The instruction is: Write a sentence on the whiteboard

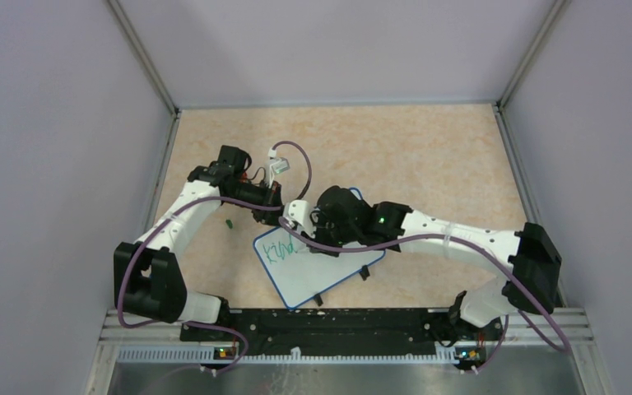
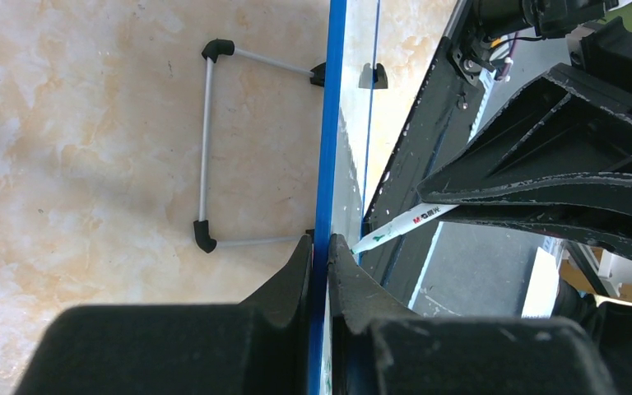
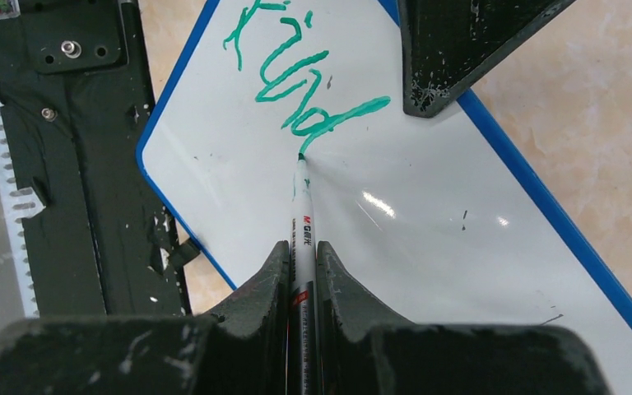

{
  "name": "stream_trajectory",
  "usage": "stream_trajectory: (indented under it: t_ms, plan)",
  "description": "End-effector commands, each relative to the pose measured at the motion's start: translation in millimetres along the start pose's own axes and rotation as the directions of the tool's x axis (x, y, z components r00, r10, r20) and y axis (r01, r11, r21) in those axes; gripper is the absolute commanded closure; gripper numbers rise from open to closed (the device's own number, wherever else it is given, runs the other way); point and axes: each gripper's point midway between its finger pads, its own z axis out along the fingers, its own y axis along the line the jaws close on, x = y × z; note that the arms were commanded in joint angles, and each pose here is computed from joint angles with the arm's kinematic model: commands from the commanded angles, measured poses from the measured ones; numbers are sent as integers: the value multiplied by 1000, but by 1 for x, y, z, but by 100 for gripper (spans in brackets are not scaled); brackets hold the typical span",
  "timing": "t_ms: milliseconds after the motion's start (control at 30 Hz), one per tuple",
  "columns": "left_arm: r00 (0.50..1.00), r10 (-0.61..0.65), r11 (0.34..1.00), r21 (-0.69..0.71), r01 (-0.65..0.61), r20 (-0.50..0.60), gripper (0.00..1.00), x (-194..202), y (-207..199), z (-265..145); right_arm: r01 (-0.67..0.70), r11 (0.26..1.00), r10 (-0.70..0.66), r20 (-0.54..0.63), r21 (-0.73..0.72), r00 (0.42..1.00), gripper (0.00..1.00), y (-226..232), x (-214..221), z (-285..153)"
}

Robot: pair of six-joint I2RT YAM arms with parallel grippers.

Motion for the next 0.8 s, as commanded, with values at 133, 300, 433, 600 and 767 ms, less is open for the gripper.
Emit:
stream_trajectory:
  t_ms: [133, 300, 433, 600, 767]
  plan:
    - [998, -26, 999, -38, 24, -57, 100, 15, 9, 7, 47, 999, -46, 65, -14, 997, 100, 5, -24, -29]
    - [998, -25, 999, -36, 23, -58, 100, 15, 8, 8, 52, 998, -50, 80, -33, 996, 100, 7, -29, -37]
    - [998, -22, 999, -39, 20, -56, 100, 15, 8, 7, 18, 998, -13, 96, -56, 995, 100, 2, -27, -40]
    - [998, -23, 999, -38, 21, -57, 100, 15, 8, 7, -1, 999, 7, 115, -46, 993, 100, -6, -26, -43]
    - [998, -24, 999, -40, 22, -57, 100, 15, 8, 7, -12, 998, 19, 121, -59, 992, 100, -5, -24, -41]
